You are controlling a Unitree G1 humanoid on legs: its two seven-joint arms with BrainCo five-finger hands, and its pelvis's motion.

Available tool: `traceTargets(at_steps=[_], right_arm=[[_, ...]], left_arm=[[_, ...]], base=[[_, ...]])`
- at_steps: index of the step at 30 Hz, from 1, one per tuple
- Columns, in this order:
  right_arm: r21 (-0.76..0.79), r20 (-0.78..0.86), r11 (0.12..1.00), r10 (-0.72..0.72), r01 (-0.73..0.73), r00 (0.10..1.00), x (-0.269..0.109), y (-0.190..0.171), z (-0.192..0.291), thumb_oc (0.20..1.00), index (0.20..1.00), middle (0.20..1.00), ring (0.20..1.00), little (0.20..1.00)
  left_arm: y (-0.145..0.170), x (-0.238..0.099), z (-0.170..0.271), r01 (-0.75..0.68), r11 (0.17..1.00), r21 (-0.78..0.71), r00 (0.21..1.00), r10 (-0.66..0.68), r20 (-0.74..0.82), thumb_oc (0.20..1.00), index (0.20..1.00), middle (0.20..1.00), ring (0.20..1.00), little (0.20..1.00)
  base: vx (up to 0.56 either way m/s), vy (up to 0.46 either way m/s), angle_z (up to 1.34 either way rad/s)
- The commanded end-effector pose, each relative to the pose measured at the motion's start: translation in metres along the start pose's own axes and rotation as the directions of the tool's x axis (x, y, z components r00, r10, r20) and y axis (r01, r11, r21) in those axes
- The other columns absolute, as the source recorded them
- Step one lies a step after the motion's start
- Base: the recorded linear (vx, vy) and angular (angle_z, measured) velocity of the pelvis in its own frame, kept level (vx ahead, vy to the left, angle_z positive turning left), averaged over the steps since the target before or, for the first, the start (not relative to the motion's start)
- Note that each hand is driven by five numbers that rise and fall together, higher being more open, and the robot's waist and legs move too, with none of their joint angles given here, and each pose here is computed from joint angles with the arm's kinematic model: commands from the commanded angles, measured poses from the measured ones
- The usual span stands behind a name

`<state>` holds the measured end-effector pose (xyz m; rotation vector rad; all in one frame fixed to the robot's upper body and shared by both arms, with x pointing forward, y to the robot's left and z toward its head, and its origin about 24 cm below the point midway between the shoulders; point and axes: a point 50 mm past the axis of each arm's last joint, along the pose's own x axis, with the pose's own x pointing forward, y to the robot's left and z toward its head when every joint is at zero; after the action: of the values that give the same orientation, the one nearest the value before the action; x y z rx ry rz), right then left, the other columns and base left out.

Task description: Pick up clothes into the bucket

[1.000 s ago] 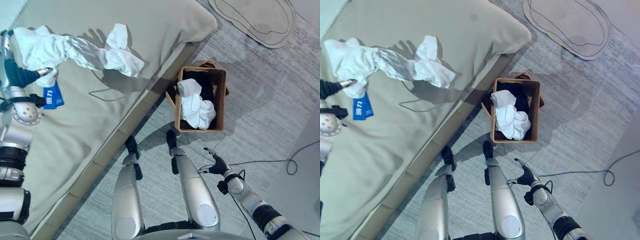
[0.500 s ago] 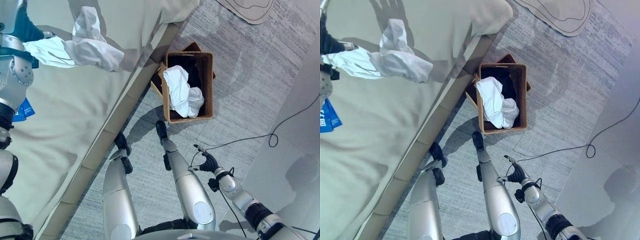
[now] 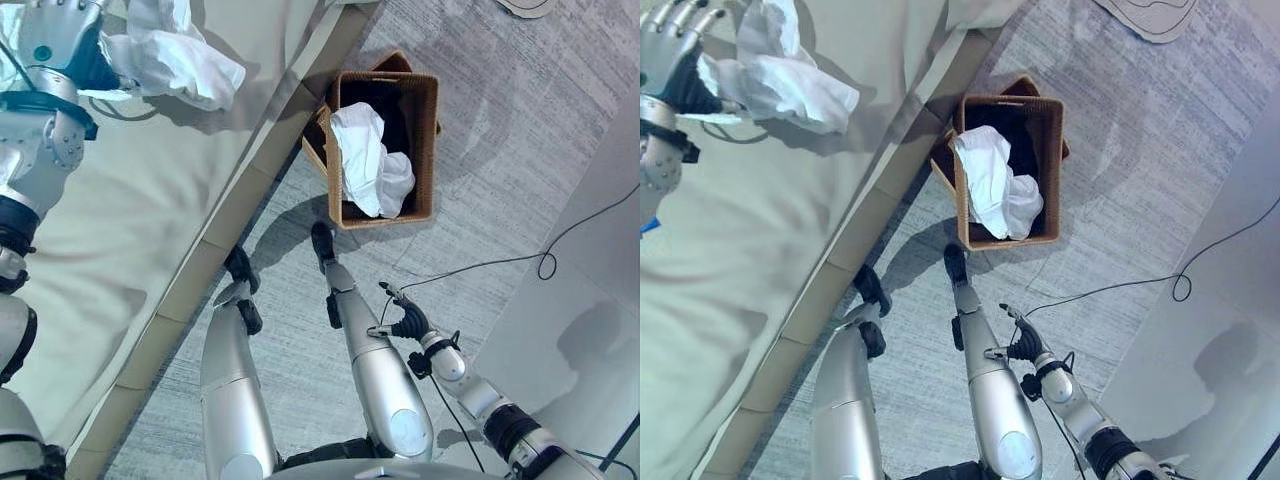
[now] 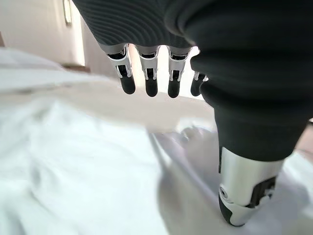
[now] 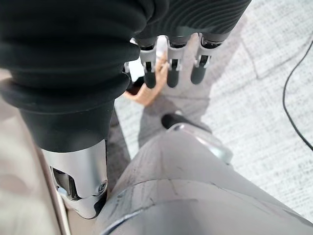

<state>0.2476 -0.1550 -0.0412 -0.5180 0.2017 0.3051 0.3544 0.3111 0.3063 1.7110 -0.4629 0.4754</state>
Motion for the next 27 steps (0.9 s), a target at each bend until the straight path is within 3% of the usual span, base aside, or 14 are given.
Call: traceTargets(at_steps=[1, 9, 20, 21, 22, 27], right_arm=[[0.015, 0.014, 1.000, 0.001, -0.001, 1.000, -0.014, -0.004, -0.006, 1.000, 1.000, 1.000, 1.000, 1.000], [0.036, 0.076, 0.999, -0.004, 0.001, 0.997, -0.014, -0.007, 0.006, 1.000, 1.000, 1.000, 1.000, 1.000], [0.090, 0.133, 0.996, -0.025, 0.013, 0.991, -0.012, -0.007, 0.019, 1.000, 1.000, 1.000, 1.000, 1.000], [0.089, 0.131, 0.996, -0.024, 0.012, 0.991, -0.012, -0.007, 0.019, 1.000, 1.000, 1.000, 1.000, 1.000], [0.089, 0.133, 0.996, -0.026, 0.014, 0.991, -0.011, -0.007, 0.019, 1.000, 1.000, 1.000, 1.000, 1.000], [0.082, 0.136, 0.996, -0.033, 0.022, 0.990, -0.011, -0.006, 0.020, 1.000, 1.000, 1.000, 1.000, 1.000]], left_arm=[[0.020, 0.003, -0.007, -0.038, 0.999, -0.006, 0.999, 0.038, 0.005, 1.000, 1.000, 1.000, 1.000, 1.000], [0.005, -0.001, -0.004, 0.018, 1.000, -0.025, 1.000, -0.018, 0.008, 1.000, 1.000, 1.000, 1.000, 1.000], [0.010, 0.002, -0.006, -0.030, 1.000, -0.006, 0.999, 0.030, -0.021, 1.000, 1.000, 1.000, 1.000, 1.000], [0.009, 0.002, -0.005, -0.037, 0.999, -0.008, 0.999, 0.037, -0.022, 0.693, 0.693, 0.693, 0.693, 0.693], [0.009, 0.002, -0.005, -0.045, 0.999, -0.011, 0.999, 0.045, -0.026, 0.200, 0.200, 0.200, 0.200, 0.200], [0.004, -0.002, -0.002, -0.092, 0.992, -0.086, 0.995, 0.087, -0.055, 0.200, 0.200, 0.200, 0.200, 0.200]], base=[[0.00, 0.000, 0.00], [0.00, -0.014, 0.05], [0.00, -0.002, 0.00], [0.00, 0.000, 0.00], [0.00, 0.000, 0.00], [0.00, 0.000, 0.00]])
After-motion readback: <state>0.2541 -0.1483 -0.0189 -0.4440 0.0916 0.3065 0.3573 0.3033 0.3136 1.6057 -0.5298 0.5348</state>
